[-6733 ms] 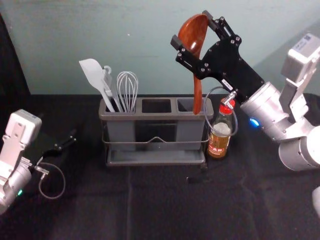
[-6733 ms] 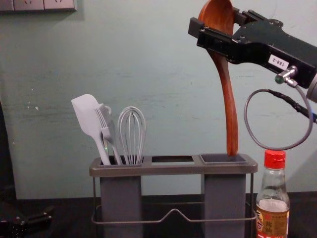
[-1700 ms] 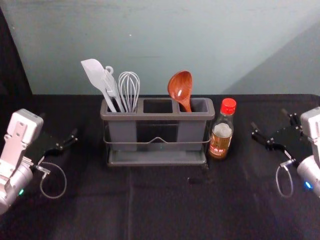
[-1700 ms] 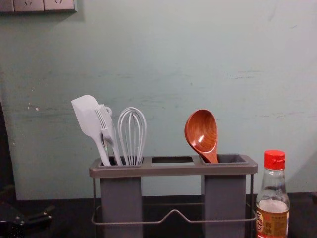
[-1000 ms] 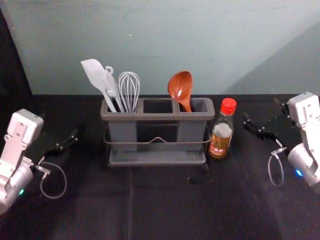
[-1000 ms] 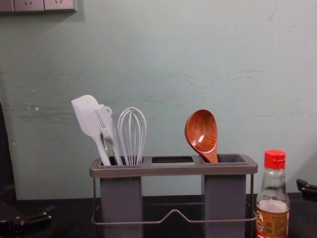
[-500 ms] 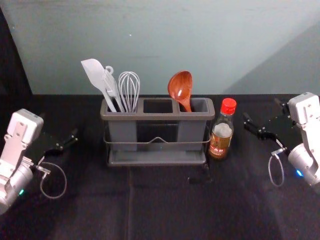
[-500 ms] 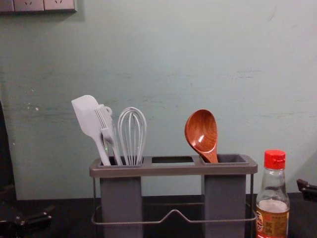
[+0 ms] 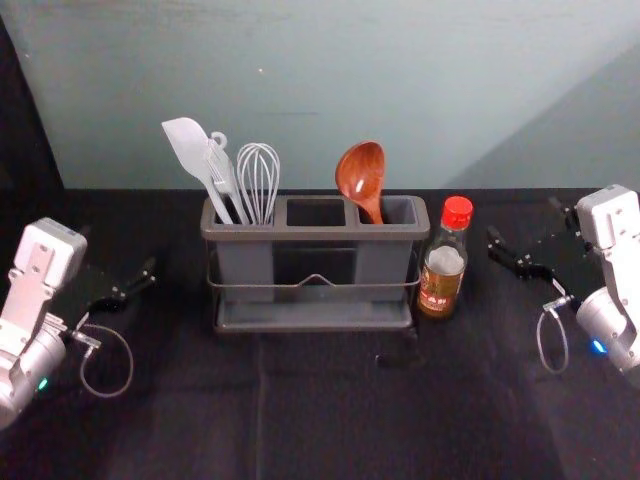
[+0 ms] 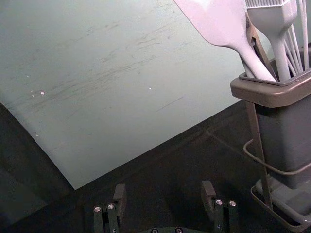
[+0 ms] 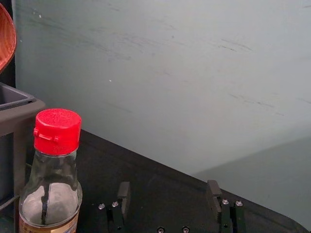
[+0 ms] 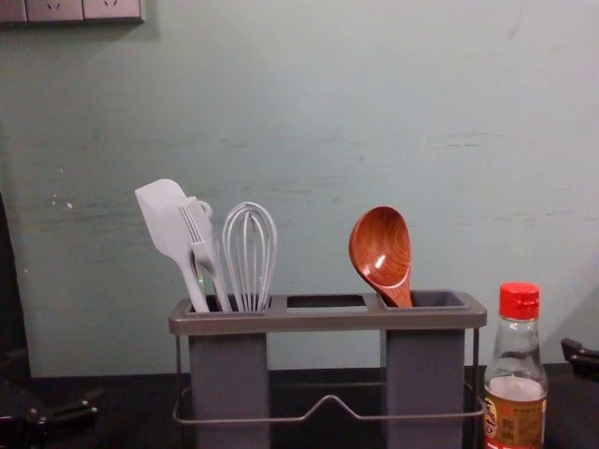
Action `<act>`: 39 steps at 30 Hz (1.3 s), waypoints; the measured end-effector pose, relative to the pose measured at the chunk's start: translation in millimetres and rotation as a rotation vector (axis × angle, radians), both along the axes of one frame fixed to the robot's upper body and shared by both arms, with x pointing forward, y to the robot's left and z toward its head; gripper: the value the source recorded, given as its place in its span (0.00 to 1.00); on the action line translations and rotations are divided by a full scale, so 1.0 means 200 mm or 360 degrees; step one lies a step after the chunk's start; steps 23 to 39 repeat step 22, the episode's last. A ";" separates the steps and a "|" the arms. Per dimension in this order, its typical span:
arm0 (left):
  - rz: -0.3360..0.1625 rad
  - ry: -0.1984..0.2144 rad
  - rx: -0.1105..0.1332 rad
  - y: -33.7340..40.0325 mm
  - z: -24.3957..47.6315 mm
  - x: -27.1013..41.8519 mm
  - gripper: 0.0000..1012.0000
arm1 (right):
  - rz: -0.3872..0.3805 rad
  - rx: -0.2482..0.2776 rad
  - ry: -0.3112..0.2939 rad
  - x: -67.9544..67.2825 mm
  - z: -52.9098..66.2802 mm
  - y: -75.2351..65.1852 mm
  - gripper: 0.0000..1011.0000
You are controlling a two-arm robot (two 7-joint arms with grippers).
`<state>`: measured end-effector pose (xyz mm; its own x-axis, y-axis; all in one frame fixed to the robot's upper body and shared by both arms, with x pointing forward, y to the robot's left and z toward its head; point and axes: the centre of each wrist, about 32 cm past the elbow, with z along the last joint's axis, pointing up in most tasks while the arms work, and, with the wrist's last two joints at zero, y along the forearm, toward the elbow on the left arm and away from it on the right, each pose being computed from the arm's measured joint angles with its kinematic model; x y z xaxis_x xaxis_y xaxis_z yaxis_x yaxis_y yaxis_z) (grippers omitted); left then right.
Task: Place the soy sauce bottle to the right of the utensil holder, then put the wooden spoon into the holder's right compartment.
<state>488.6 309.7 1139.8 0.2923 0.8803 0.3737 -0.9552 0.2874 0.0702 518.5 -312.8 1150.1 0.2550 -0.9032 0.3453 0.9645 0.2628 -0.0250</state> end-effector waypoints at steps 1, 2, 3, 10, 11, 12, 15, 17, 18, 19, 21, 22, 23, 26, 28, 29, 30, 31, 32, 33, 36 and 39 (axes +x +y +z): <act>0.0000 0.0000 0.0000 0.000 0.000 0.000 1.00 | 0.0000 0.0000 0.0000 0.00 0.00 0.00 0.99; 0.0000 0.0000 0.0000 0.000 0.000 0.000 1.00 | 0.0000 0.0000 0.0000 0.00 0.00 0.00 0.99; 0.0000 0.0000 0.0000 0.000 0.000 0.000 1.00 | 0.0000 0.0000 0.0000 0.00 0.00 0.00 0.99; 0.0000 0.0000 0.0000 0.000 0.000 0.000 1.00 | 0.0000 0.0000 0.0000 0.00 0.00 0.00 0.99; 0.0000 0.0000 0.0000 0.000 0.000 0.000 1.00 | 0.0000 0.0000 0.0000 0.00 0.00 0.00 0.99; 0.0000 0.0000 0.0000 0.000 0.000 0.000 1.00 | 0.0000 0.0000 0.0000 0.00 0.00 0.00 0.99; 0.0000 0.0000 0.0000 0.000 0.000 0.000 1.00 | 0.0000 0.0000 0.0000 0.00 0.00 0.00 0.99; 0.0000 0.0000 0.0000 0.000 0.000 0.000 1.00 | 0.0000 0.0000 0.0000 0.00 0.00 0.00 0.99; 0.0000 0.0000 0.0000 0.000 0.000 0.000 1.00 | 0.0000 0.0000 0.0000 0.00 0.00 0.00 0.99; 0.0000 0.0000 0.0000 0.000 0.000 0.000 1.00 | 0.0000 0.0000 0.0000 0.00 0.00 0.00 0.99; 0.0000 0.0000 0.0000 0.000 0.000 0.000 1.00 | 0.0000 0.0000 0.0000 0.00 0.00 0.00 0.99; 0.0000 0.0000 0.0000 0.000 0.000 0.000 1.00 | 0.0000 0.0000 0.0000 0.00 0.00 0.00 0.99; 0.0000 0.0000 0.0000 0.000 0.000 0.000 1.00 | 0.0000 0.0000 0.0000 0.00 0.00 0.00 0.99; 0.0000 0.0000 0.0000 0.000 0.000 0.000 1.00 | 0.0000 0.0000 0.0000 0.00 0.00 0.00 0.99; 0.0000 0.0000 0.0000 0.000 0.000 0.000 1.00 | 0.0000 0.0000 0.0000 0.00 0.00 0.00 0.99; 0.0000 0.0000 0.0000 0.000 0.000 0.000 1.00 | 0.0000 0.0000 0.0000 0.00 0.00 0.00 0.99; 0.0000 0.0000 0.0000 0.000 0.000 0.000 1.00 | 0.0000 0.0000 0.0000 0.00 0.00 0.00 0.99; 0.0000 0.0000 0.0000 0.000 0.000 0.000 1.00 | 0.0000 0.0000 0.0000 0.00 0.00 0.00 0.99; 0.0000 0.0000 0.0000 0.000 0.000 0.000 1.00 | 0.0000 0.0000 0.0000 0.00 0.00 0.00 0.99; 0.0000 0.0000 0.0000 0.000 0.000 0.000 1.00 | 0.0000 0.0000 0.0000 0.00 0.00 0.00 0.99; 0.0000 0.0000 0.0000 0.000 0.000 0.000 1.00 | 0.0000 0.0000 0.0000 0.00 0.00 0.00 0.99; 0.0000 0.0000 0.0000 0.000 0.000 0.000 1.00 | 0.0000 0.0000 0.0000 0.00 0.00 0.00 0.99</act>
